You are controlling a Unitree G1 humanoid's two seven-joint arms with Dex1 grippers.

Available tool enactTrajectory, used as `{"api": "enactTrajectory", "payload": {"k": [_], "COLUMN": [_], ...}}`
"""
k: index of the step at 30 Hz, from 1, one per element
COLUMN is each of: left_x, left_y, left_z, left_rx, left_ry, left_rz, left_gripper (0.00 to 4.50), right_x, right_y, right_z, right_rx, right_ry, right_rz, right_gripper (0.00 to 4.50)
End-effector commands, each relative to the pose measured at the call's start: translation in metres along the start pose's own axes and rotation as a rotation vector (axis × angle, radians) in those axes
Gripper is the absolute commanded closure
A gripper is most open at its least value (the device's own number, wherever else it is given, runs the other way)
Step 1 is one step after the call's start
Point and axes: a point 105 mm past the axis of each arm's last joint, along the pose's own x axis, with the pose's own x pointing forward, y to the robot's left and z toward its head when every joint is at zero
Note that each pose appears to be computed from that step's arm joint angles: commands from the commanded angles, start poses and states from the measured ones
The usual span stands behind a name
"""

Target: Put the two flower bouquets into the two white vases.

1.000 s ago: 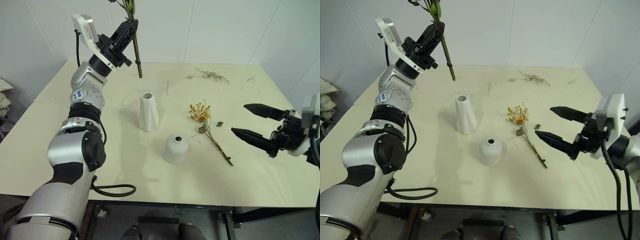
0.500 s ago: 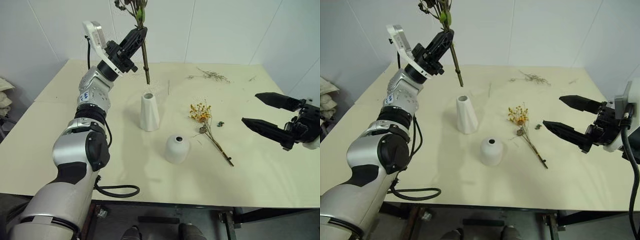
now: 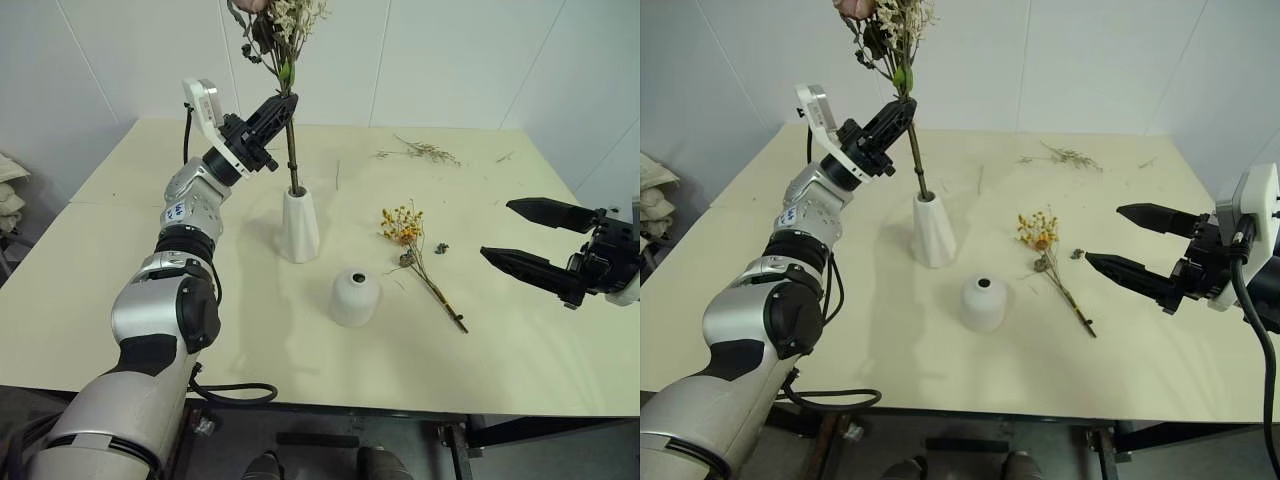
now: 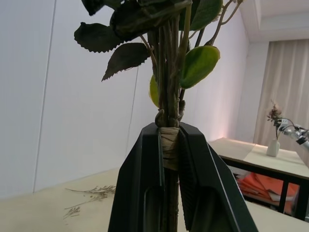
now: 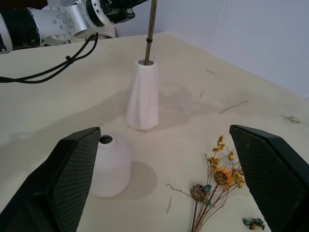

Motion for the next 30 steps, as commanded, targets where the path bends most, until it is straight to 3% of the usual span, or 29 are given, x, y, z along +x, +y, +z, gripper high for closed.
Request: {"api": "enactTrajectory", "payload": {"k": [1,30], "left_x": [0.005,-0.010], "left_y": [-0.002,0.006], "left_z": [0.002,-0.029], "left_rx": [0.011,-0.034], "left_ry": [-0.009,0.079], "left_rz": [-0.003,0.083], "left_gripper": [4.37,4.37], "right_x": [-0.003,0.005], "right_y": [0.002,0.009], "right_z": [0.011,0.000], "right_rx": [-0.058,-0.030], "right_ry": [-0.023,-0.043], "right_rz": [-0.017,-0.031], "right_gripper": [0.00,0.00]}}
